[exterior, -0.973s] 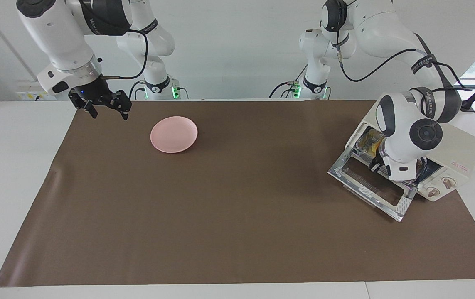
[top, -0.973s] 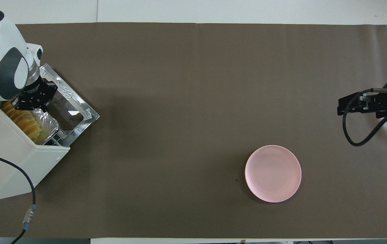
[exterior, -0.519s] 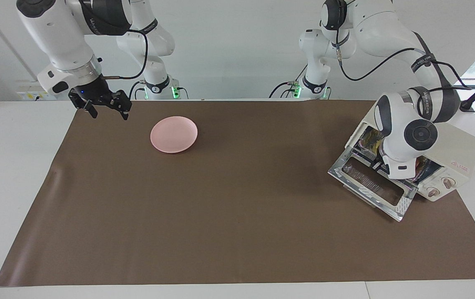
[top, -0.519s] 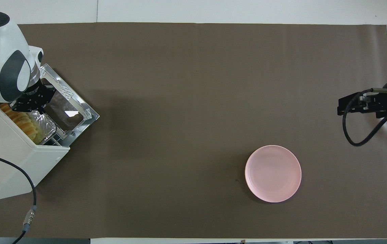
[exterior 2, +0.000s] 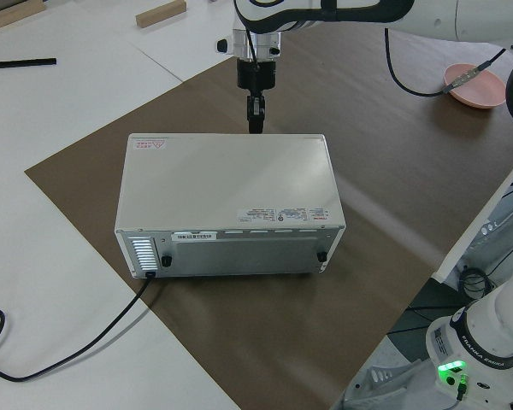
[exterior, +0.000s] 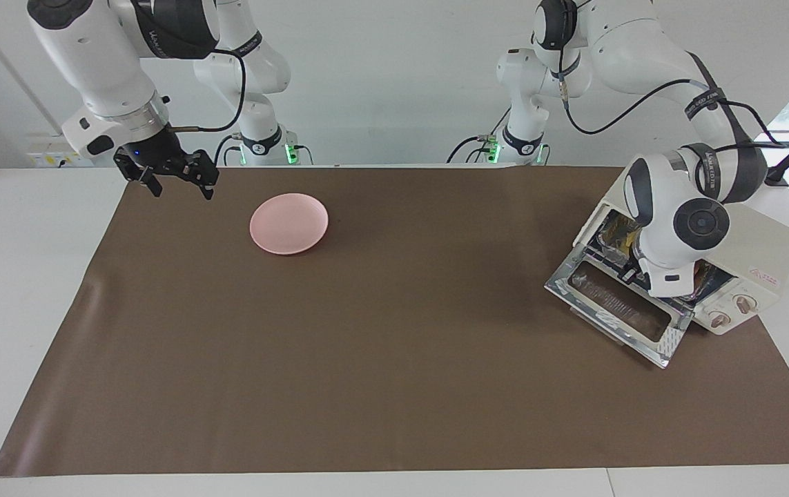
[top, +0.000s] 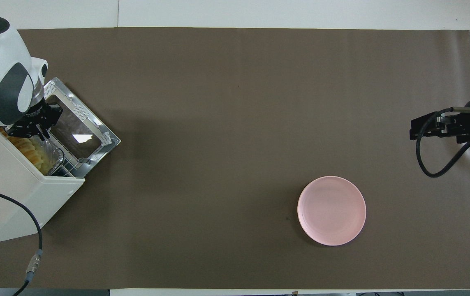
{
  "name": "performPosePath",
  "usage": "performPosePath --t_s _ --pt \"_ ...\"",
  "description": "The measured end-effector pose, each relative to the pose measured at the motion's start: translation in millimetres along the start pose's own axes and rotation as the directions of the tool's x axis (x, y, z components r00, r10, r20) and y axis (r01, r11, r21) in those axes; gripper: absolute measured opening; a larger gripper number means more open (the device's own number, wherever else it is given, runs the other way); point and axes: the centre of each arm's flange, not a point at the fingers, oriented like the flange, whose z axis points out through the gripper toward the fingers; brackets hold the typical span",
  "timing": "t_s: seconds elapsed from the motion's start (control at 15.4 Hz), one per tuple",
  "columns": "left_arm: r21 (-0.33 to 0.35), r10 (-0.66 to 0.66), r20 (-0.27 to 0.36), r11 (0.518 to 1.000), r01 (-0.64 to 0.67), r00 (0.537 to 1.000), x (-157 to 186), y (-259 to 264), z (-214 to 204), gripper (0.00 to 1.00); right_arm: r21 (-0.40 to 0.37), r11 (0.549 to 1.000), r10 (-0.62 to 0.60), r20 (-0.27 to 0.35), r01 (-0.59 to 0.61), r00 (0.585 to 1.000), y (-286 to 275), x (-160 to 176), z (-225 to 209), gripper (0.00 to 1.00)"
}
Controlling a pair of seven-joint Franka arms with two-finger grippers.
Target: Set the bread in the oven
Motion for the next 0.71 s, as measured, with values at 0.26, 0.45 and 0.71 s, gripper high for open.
performPosePath --t_s 0.26,0.45,0.71 --pt "-0.018 0.031 -0.016 0.999 -0.031 0.999 0 -4 -9 0.64 0.000 1.000 0.000 0.000 0.000 1.000 0 0 0 1.00" --pt "-0.063 0.029 -0.070 0.997 -0.034 0.997 -2 -6 -37 0.96 0.000 1.000 0.000 0.000 0.000 1.000 0 0 0 1.00" --pt "-0.180 0.016 -0.081 0.983 -0.030 0.997 -7 -8 -75 1.00 0.000 1.000 0.000 0.000 0.000 1.000 0 0 0 1.00"
